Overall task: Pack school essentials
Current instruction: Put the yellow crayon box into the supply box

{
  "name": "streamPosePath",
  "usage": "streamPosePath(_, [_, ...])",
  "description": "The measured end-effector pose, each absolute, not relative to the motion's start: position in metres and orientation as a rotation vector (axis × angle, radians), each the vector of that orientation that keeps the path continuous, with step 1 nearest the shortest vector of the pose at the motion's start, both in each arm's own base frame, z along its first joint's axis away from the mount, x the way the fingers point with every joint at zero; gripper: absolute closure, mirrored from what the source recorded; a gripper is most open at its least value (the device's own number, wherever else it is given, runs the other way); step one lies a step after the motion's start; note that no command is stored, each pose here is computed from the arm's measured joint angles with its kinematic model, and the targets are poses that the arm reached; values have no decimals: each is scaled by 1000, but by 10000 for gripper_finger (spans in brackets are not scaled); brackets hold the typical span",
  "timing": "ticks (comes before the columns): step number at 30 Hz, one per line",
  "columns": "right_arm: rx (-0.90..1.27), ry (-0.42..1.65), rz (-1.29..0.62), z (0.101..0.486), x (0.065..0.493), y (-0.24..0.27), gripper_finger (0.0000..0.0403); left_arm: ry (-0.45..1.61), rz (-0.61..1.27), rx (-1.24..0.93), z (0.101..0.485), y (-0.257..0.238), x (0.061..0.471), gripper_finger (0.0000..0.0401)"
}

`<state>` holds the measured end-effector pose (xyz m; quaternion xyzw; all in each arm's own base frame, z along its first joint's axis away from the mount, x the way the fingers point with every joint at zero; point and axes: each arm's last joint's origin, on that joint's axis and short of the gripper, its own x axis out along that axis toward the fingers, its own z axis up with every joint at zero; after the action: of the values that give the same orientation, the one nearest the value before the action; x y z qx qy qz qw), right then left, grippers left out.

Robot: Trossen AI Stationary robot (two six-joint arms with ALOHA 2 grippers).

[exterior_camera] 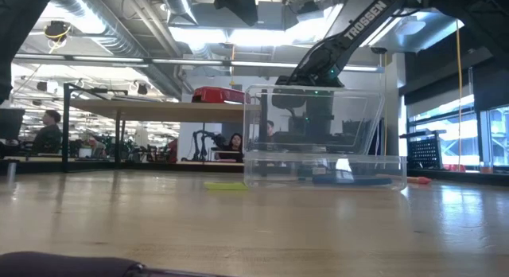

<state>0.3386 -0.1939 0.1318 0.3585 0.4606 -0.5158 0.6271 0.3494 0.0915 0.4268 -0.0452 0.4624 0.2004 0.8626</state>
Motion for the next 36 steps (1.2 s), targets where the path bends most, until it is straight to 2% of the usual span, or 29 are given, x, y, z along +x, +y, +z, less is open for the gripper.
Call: streamPosePath(36, [778, 1147, -1168, 133, 334, -192, 76, 970, 420, -95, 427, 91, 349, 312])
